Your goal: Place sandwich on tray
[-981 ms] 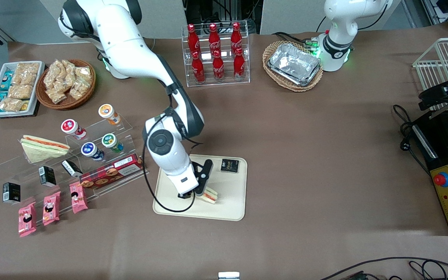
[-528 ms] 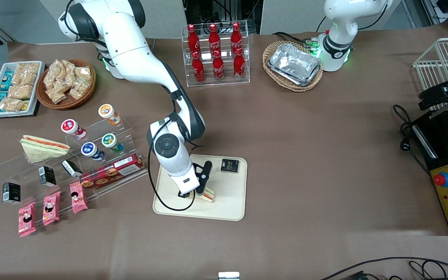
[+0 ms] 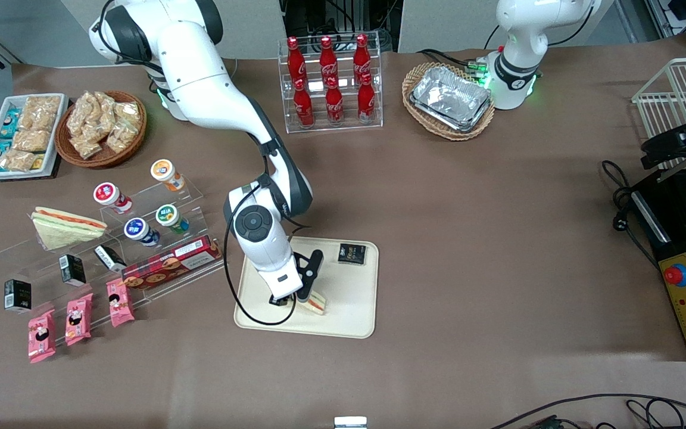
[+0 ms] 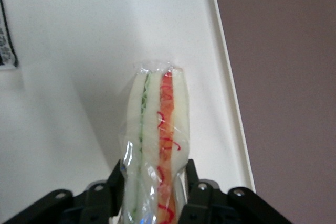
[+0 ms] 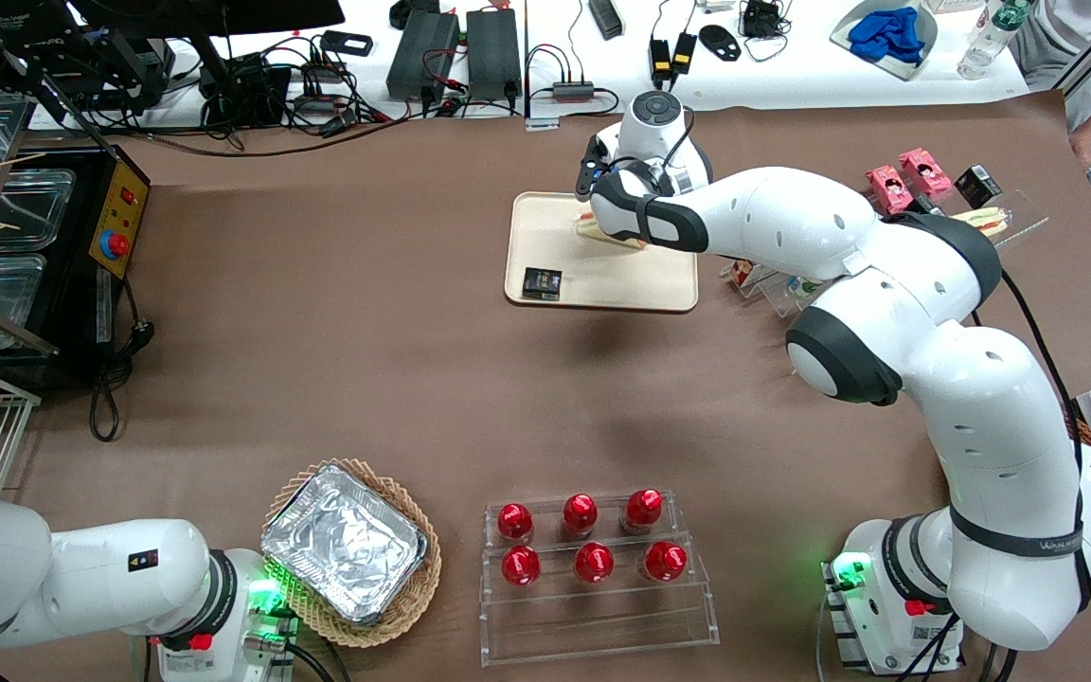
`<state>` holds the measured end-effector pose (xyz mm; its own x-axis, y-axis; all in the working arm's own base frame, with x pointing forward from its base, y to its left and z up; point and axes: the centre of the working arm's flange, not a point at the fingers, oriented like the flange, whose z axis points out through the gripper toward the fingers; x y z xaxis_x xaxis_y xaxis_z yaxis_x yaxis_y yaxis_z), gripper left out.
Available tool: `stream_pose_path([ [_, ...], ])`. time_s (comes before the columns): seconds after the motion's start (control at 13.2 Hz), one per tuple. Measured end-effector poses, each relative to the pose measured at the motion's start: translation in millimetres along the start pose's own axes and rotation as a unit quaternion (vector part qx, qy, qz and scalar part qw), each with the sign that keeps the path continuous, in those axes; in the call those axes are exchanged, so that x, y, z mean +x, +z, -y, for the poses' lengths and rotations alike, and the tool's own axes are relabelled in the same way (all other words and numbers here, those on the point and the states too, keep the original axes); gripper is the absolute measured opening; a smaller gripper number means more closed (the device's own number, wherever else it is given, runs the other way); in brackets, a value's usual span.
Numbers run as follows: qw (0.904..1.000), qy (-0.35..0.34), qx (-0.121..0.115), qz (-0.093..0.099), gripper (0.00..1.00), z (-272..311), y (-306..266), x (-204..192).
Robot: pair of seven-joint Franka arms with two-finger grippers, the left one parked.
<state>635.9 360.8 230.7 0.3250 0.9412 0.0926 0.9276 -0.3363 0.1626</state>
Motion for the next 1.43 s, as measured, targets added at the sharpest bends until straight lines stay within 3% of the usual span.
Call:
stream_pose_path([
  [0.38, 1.0000, 0.005, -0.001, -0.001, 0.99, 0, 0, 0],
  [0.6, 0.9998, 0.022, 0.000, -0.006, 1.00, -2, -6, 2],
  [0.83, 0.9990, 0.038, 0.024, 0.004, 1.00, -12, -35, -2],
  [1.13, 0.9962, 0.075, 0.040, -0.019, 1.00, -36, -129, -10],
  [1.28, 0.9900, 0.131, 0.046, -0.026, 1.00, -49, -183, -24],
  [1.43, 0.9775, 0.203, 0.051, -0.025, 1.00, -73, -245, -62],
])
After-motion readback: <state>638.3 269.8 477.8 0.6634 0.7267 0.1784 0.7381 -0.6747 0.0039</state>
